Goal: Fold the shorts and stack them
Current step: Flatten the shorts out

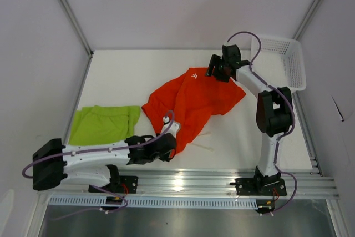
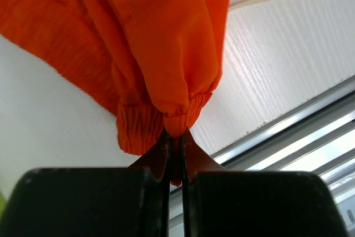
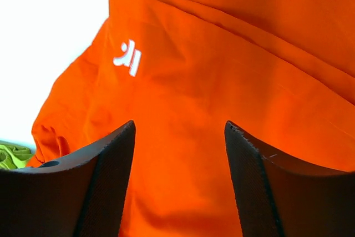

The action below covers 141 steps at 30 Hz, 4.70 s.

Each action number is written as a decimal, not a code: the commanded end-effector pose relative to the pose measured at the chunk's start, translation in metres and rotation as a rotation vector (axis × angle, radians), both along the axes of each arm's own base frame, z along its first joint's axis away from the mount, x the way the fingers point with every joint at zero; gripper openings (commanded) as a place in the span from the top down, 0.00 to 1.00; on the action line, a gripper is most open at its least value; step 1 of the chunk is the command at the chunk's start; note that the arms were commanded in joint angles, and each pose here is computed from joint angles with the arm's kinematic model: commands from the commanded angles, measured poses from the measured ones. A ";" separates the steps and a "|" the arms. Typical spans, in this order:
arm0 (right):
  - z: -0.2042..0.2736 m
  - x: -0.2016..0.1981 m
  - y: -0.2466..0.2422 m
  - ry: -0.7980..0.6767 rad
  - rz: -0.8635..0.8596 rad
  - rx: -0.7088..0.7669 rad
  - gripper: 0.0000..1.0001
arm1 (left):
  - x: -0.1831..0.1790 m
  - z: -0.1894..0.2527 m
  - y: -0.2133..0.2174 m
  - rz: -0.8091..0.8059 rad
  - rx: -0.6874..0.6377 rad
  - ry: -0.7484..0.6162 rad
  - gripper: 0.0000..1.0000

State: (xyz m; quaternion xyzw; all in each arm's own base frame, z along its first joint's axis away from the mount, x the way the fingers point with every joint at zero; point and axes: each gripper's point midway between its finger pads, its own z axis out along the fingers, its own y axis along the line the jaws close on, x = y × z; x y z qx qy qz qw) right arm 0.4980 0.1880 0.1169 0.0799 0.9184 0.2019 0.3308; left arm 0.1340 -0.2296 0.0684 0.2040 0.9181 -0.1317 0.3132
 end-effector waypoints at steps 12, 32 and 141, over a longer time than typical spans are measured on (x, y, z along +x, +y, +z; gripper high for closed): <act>-0.010 0.013 0.100 -0.084 0.189 -0.036 0.30 | -0.054 -0.027 -0.081 -0.151 0.013 -0.114 1.00; 0.005 0.011 0.073 -0.126 0.137 -0.009 1.00 | -0.046 0.005 -0.052 -0.099 -0.224 -0.104 1.00; -0.035 -0.145 -0.117 -0.088 -0.029 0.797 0.56 | -0.002 0.005 0.071 0.340 -0.107 -0.058 1.00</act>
